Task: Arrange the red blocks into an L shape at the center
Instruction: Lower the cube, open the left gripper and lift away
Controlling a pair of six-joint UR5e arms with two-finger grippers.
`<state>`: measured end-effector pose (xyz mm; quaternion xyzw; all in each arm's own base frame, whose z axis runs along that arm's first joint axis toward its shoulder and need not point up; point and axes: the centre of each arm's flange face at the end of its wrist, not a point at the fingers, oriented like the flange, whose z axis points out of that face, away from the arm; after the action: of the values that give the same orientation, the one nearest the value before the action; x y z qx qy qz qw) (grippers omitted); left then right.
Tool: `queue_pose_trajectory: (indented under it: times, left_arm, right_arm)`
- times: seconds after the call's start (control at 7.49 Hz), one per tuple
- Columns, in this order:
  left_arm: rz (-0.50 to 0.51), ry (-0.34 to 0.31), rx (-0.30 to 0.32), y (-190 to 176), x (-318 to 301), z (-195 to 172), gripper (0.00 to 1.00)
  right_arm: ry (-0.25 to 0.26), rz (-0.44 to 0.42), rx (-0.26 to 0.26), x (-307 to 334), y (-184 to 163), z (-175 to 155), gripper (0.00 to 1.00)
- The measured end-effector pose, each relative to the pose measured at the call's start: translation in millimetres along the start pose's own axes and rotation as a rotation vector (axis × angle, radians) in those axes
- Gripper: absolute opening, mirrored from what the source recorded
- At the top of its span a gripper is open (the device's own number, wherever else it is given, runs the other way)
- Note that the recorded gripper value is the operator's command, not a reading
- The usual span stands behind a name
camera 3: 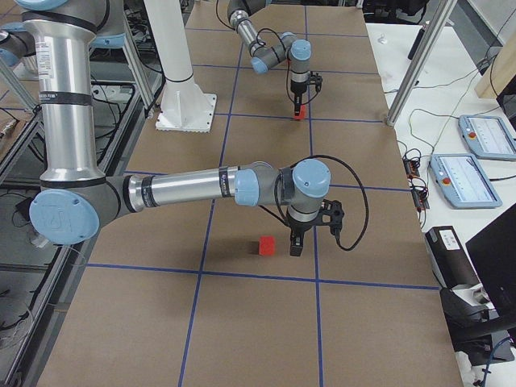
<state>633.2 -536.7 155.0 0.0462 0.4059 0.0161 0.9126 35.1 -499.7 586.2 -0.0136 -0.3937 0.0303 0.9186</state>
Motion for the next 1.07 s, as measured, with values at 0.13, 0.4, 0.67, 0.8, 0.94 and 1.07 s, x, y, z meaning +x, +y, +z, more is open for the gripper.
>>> queue_pose_trajectory:
  times: [0.13,0.4,0.67,0.8,0.94,1.07]
  left_arm:
    - [0.001,-0.002,-0.003,1.7,-0.2,2.2,0.99]
    - [-0.003,-0.006,-0.007,4.1,-1.2,4.9,0.99]
    - [-0.008,0.01,0.009,-0.7,-1.1,-9.9,0.99]
    - [-0.017,0.027,0.029,-12.9,-7.8,-33.2,0.99]
    - [-0.038,0.039,0.041,-27.3,-23.4,-63.9,0.99]
    - [-0.066,0.043,0.047,-40.5,-46.1,-96.7,0.99]
  right_arm:
    - [0.001,0.001,-0.001,0.7,-0.5,0.6,0.99]
    - [0.001,0.003,-0.003,1.4,-2.1,1.5,0.99]
    - [0.0,-0.006,0.006,-3.3,-4.8,-2.7,0.99]
    - [0.008,-0.032,0.032,-16.0,-11.8,-14.9,0.99]
    - [0.021,-0.069,0.068,-34.5,-21.1,-31.0,0.99]
    - [0.029,-0.092,0.087,-47.7,-26.4,-39.1,0.99]
